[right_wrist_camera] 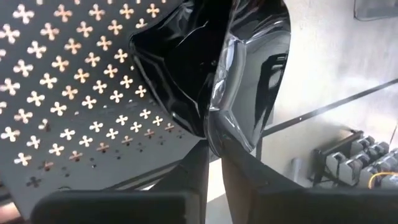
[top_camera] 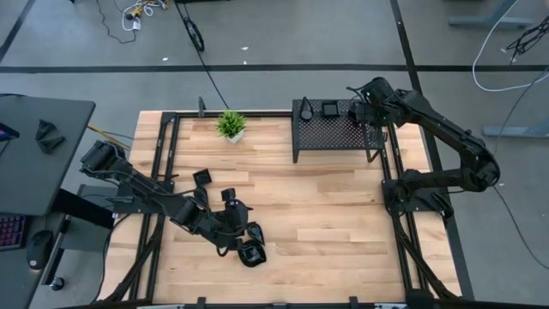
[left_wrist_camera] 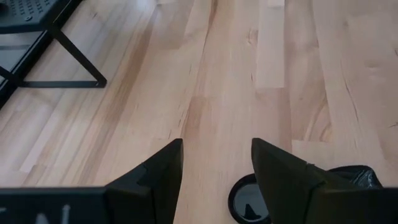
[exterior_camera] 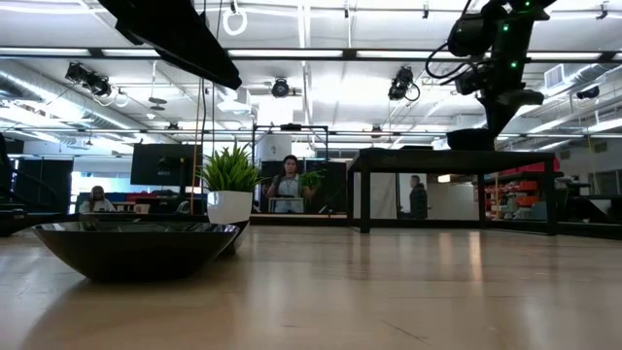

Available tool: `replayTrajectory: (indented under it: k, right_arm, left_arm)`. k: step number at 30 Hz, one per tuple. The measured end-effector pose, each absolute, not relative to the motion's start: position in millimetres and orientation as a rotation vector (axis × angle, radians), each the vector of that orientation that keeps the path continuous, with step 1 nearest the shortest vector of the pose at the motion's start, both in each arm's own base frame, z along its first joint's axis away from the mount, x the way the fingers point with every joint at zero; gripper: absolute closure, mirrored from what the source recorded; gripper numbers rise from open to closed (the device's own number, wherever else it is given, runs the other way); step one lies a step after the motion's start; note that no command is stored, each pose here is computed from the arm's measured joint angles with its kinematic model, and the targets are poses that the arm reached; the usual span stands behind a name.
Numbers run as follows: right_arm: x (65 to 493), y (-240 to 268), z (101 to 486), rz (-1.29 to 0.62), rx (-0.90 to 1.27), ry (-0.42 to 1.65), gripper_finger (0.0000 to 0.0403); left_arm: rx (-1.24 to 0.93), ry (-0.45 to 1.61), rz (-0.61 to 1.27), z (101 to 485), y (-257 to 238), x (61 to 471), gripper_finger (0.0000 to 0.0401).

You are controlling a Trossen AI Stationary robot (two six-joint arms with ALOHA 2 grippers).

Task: Pick & Place Mini shaped plates
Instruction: Stack the black leaf-shaped plate on top of the black leaf-shaped plate on the shelf

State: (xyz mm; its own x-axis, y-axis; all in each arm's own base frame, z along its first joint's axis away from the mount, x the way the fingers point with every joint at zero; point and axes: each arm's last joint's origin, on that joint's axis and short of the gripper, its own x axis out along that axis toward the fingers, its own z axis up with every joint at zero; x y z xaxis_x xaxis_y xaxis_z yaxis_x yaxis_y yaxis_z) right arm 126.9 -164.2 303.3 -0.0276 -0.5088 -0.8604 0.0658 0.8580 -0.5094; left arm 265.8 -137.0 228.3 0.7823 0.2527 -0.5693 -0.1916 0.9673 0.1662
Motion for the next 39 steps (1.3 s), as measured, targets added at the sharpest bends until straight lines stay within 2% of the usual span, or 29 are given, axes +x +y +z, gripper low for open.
replayTrajectory:
  k: [4,16,20,24,32,39]
  right_arm:
    - [126.2,-165.2,303.4,-0.488,-0.353,1.535,0.0353]
    - [128.5,-164.0,303.6,-0.32,-0.535,1.59,0.0341]
    - [128.9,-165.4,304.4,-0.344,-0.547,1.591,0.0337]
    - [126.6,-167.6,304.5,-0.38,-0.516,1.588,0.0311]
    - [126.1,-171.2,305.9,-0.456,-0.488,1.565,0.0227]
    - [130.4,-170.4,308.6,-0.569,-0.533,1.605,0.0222]
  left_arm:
    - [0.101,0.628,0.241,228.3,-136.9,265.8,0.0206]
    - [0.101,0.628,0.24,228.2,-137.0,265.7,0.0206]
    - [0.101,0.628,0.241,228.3,-137.0,265.7,0.0206]
    - [0.101,0.628,0.241,228.3,-137.0,265.7,0.0206]
    - [0.1,0.628,0.241,228.3,-137.0,265.7,0.0206]
    - [0.1,0.628,0.241,228.3,-137.0,265.8,0.0206]
